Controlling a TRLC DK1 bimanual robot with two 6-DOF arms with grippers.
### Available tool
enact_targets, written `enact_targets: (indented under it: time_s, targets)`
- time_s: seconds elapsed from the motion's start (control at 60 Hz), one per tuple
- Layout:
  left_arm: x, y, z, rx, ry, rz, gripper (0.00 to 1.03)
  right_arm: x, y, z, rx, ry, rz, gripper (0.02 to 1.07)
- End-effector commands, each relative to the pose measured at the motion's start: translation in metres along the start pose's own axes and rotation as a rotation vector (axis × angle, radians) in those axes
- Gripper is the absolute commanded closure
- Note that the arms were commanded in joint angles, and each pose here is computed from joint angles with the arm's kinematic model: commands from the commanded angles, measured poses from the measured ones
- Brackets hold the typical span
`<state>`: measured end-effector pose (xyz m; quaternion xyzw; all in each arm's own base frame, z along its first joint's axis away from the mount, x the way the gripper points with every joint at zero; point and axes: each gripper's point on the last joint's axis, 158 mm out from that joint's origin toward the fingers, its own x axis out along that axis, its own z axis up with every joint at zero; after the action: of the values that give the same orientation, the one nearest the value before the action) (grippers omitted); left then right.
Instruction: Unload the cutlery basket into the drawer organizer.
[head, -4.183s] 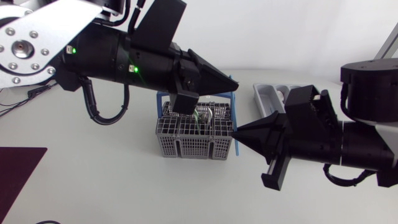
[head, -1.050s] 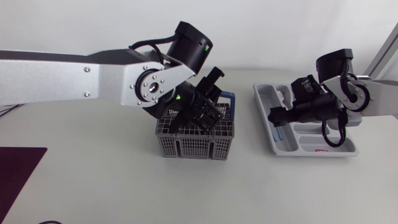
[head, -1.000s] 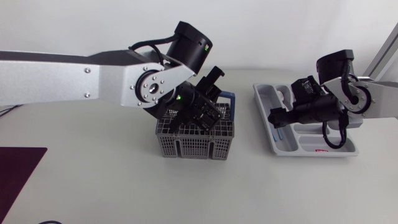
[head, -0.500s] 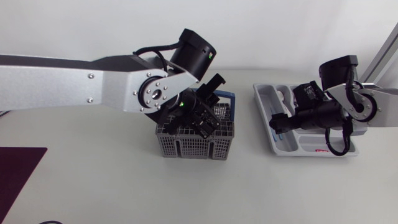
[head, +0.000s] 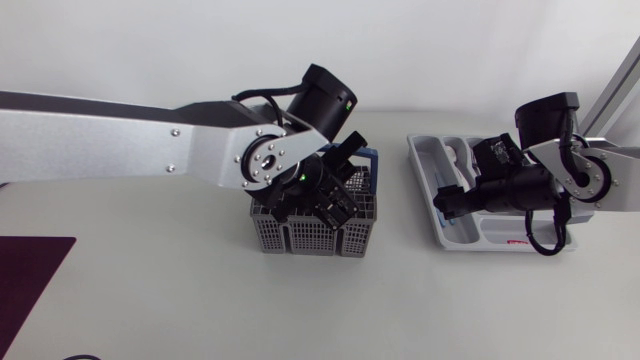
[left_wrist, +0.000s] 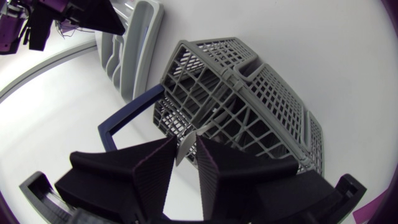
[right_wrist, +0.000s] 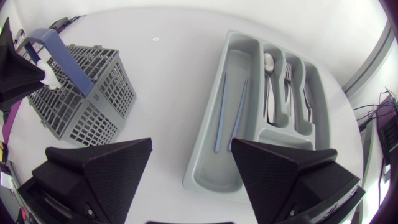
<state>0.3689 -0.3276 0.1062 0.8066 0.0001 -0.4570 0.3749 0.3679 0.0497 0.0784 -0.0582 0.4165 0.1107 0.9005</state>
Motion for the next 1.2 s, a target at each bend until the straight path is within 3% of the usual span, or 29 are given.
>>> enact_targets:
  time_s: [0.0, 0.1, 0.233, 1.017, 1.083, 1.183]
  targets:
    - [0.012, -0.007, 0.002, 0.048, 0.002, -0.035, 0.72, -0.001, 0.005, -0.006, -0.02, 0.003, 0.01, 0.15]
    - [0.013, -0.008, 0.003, 0.052, 0.001, -0.038, 0.87, -0.002, 0.005, -0.005, -0.021, 0.0, 0.01, 0.15]
    - [0.014, -0.011, -0.001, 0.056, 0.008, -0.044, 0.9, -0.002, 0.006, -0.003, -0.023, -0.004, 0.012, 0.15]
    - [-0.036, 0.016, -0.005, 0.058, 0.045, 0.067, 0.9, -0.019, 0.027, -0.004, -0.067, -0.02, 0.022, 0.15]
    - [-0.031, 0.017, -0.01, 0.049, 0.072, 0.07, 0.83, -0.019, 0.029, -0.006, -0.07, -0.018, 0.024, 0.15]
    - [-0.037, 0.024, -0.006, -0.076, 0.065, 0.06, 0.49, -0.02, 0.03, -0.011, -0.071, -0.015, 0.028, 0.15]
